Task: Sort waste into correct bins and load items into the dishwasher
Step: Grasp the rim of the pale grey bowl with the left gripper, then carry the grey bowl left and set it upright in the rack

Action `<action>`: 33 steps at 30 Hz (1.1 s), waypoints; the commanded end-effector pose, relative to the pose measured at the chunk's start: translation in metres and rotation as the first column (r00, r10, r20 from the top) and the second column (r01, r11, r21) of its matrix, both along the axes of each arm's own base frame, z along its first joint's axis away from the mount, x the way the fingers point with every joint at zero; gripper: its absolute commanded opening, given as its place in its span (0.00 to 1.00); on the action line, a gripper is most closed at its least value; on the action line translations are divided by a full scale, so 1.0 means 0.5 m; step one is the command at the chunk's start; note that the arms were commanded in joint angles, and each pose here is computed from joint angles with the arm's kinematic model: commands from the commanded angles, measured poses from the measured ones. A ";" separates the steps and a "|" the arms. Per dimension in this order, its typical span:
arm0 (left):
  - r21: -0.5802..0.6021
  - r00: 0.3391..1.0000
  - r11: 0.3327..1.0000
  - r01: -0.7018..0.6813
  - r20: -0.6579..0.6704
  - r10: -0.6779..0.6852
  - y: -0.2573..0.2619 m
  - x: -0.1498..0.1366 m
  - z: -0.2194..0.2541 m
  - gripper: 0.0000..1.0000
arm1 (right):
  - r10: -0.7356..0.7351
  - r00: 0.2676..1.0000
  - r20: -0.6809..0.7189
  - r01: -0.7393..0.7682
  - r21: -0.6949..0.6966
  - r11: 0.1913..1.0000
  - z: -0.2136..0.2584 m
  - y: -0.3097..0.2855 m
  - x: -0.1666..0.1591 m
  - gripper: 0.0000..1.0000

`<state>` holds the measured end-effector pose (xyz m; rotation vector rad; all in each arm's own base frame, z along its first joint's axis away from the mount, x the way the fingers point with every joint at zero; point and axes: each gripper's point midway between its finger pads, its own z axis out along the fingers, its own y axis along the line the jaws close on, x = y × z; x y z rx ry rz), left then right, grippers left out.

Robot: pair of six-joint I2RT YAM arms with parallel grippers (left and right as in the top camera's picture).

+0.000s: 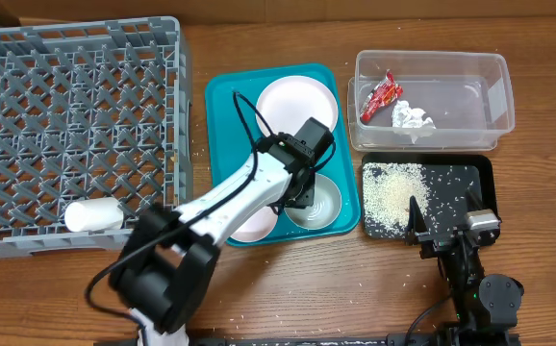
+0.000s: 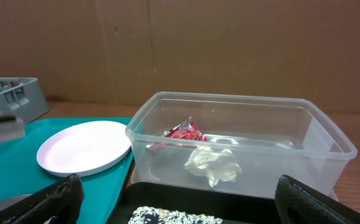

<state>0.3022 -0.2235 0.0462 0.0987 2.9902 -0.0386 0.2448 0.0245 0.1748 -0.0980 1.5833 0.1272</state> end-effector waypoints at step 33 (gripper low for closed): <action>0.640 0.799 0.483 -0.598 0.525 0.294 0.598 0.069 0.456 0.04 | -0.008 1.000 0.005 0.008 -0.001 1.000 -0.003 -0.004 0.000 1.00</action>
